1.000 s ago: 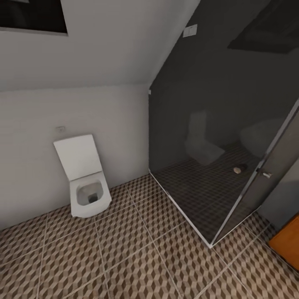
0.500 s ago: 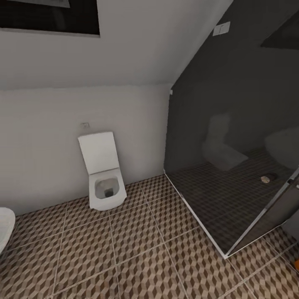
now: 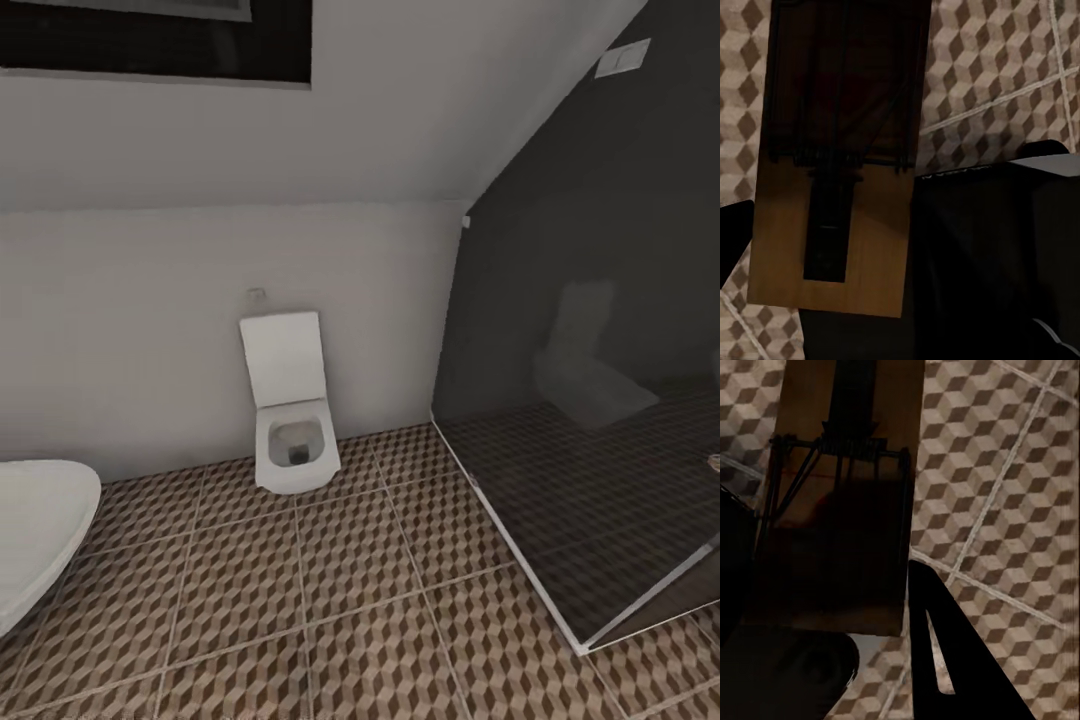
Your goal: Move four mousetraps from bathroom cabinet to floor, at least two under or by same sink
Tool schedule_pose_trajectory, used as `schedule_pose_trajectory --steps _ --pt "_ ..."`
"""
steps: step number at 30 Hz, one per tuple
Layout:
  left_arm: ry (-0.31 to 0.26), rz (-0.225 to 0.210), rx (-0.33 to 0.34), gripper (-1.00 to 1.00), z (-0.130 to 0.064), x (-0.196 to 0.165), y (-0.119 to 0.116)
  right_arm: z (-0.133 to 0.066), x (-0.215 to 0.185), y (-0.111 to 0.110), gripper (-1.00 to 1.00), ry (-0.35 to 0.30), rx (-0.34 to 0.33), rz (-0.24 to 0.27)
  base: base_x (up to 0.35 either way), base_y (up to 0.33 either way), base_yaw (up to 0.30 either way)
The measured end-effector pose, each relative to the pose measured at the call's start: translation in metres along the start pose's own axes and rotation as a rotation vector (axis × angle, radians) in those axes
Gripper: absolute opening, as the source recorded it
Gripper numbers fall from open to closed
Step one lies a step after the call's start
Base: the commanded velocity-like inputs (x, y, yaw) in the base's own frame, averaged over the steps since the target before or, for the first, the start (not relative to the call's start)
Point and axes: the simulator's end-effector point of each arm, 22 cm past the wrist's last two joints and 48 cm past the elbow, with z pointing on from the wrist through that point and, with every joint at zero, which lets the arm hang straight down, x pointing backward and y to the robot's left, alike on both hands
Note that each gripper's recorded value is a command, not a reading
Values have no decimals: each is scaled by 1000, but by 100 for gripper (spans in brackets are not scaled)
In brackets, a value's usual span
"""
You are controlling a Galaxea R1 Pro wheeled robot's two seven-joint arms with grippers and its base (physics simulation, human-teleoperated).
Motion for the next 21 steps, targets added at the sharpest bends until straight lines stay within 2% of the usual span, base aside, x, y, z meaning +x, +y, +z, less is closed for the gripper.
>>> schedule_pose_trajectory --steps 2,3,6,11,15,21 --pt "1 0 -1 -100 0 0 0 0 -4 -9 -100 -20 44 -2 0 0 285" --pt "1 0 -1 -100 0 1 0 -1 -5 -21 -100 -29 110 6 0 0 285" --pt "3 -1 0 -100 1 1 0 -4 -6 -37 -100 -35 206 31 0 0 285" --pt "5 -1 0 -100 1 2 0 -6 -3 -34 -100 -20 322 119 0 0 285" --pt "8 -2 -1 -100 1 3 1 -9 3 -33 -100 -4 355 149 0 0 283" --pt "11 -3 -2 -100 2 5 1 -9 5 -32 -100 2 358 154 0 0 283"
